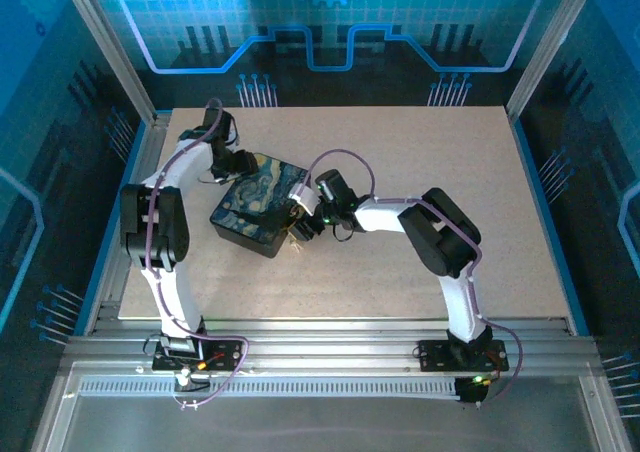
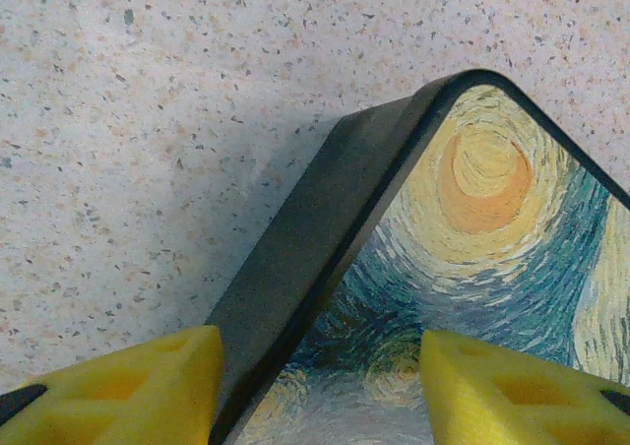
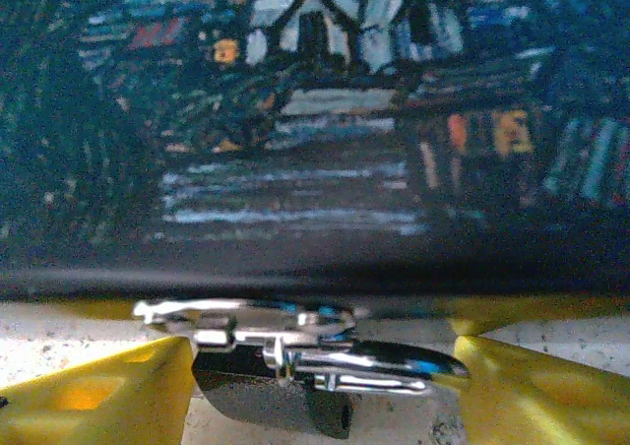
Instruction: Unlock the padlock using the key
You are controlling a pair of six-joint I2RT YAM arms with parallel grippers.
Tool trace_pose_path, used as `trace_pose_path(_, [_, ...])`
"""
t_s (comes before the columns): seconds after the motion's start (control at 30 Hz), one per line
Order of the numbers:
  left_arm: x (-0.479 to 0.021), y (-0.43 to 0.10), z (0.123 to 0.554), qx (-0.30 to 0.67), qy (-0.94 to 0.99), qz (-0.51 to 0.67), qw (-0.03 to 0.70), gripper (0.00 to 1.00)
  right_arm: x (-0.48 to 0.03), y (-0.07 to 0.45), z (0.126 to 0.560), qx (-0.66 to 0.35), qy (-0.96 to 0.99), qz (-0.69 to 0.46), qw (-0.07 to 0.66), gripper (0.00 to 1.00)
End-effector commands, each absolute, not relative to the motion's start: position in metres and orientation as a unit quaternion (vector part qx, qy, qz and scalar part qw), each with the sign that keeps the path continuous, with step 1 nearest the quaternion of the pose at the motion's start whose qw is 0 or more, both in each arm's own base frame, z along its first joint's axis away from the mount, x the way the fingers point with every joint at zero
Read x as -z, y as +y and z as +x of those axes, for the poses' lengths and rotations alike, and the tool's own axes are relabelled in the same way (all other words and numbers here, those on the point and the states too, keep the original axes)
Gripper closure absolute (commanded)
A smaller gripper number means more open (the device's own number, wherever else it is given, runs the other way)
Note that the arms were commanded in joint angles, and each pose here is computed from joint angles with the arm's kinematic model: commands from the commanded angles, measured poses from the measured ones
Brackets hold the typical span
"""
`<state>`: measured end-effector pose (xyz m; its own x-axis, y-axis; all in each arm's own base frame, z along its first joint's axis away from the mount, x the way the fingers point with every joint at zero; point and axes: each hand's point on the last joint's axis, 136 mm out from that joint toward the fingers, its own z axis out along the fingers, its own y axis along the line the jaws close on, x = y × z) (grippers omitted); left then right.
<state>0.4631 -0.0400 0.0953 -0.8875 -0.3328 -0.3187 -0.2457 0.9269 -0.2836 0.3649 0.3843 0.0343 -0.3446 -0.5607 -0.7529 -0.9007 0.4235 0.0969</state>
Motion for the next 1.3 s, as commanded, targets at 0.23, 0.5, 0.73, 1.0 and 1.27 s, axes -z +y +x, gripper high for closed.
trace_pose_path(0.23, [-0.092,-0.047,0.465,0.141,0.964,-0.136,0.178,0.45,-0.024,0.393,0.352,-0.266,0.773,-0.491,0.301,0.5])
trace_pose_path(0.5, [-0.085,-0.047,0.459,0.138,0.966,-0.137,0.17,0.46,-0.04,0.376,0.371,-0.263,0.791,-0.423,0.354,0.54])
trace_pose_path(0.73, [-0.08,-0.047,0.455,0.134,0.968,-0.137,0.163,0.47,-0.059,0.367,0.38,-0.267,0.789,-0.393,0.389,0.57])
trace_pose_path(1.0, [-0.08,-0.046,0.452,0.13,0.968,-0.138,0.164,0.48,-0.065,0.362,0.382,-0.275,0.787,-0.384,0.397,0.61])
trace_pose_path(1.27, [-0.075,-0.048,0.451,0.132,0.97,-0.132,0.159,0.52,-0.083,0.347,0.396,-0.276,0.799,-0.339,0.412,0.63])
